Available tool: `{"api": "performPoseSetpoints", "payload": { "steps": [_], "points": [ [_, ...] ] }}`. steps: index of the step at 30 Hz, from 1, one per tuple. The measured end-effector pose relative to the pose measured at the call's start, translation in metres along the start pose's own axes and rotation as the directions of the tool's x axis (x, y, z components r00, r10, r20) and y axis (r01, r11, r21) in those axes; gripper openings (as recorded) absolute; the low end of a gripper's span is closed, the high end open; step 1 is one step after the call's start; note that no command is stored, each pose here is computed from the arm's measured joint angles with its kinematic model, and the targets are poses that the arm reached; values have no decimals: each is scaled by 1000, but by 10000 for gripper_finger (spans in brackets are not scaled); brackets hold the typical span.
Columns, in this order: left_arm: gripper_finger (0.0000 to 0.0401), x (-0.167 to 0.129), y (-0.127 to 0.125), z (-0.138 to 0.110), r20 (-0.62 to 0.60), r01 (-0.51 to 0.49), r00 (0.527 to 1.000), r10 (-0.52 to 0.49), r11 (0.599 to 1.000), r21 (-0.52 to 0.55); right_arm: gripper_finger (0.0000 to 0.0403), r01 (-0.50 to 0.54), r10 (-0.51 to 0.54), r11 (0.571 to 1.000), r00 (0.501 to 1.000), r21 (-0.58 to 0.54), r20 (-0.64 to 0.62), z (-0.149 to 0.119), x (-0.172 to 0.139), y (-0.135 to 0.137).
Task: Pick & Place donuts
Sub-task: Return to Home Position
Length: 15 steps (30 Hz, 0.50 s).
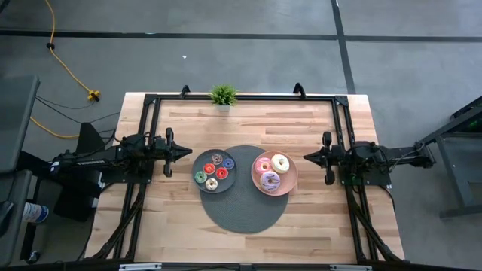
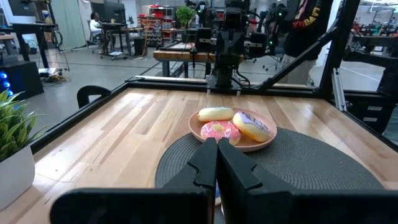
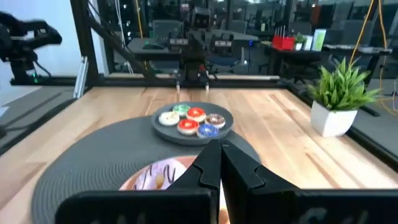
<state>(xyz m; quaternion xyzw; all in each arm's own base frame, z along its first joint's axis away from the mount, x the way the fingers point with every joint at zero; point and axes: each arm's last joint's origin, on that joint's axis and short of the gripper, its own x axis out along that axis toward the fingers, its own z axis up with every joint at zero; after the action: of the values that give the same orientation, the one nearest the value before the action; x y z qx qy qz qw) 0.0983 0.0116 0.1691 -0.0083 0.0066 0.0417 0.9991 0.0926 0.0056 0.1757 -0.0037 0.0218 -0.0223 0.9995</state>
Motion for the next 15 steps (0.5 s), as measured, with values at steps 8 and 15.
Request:
{"api": "performPoseSetpoints", "payload": {
  "steps": [8,15],
  "points": [
    [2,0,0,0,0,-1,1000,1,1000,0,0,-24,22,999,997,27,79,-4,4,1],
    [2,0,0,0,0,-2,1000,2,1000,0,0,28,-28,1000,996,11,80,-6,6,-1]
  ]
}}
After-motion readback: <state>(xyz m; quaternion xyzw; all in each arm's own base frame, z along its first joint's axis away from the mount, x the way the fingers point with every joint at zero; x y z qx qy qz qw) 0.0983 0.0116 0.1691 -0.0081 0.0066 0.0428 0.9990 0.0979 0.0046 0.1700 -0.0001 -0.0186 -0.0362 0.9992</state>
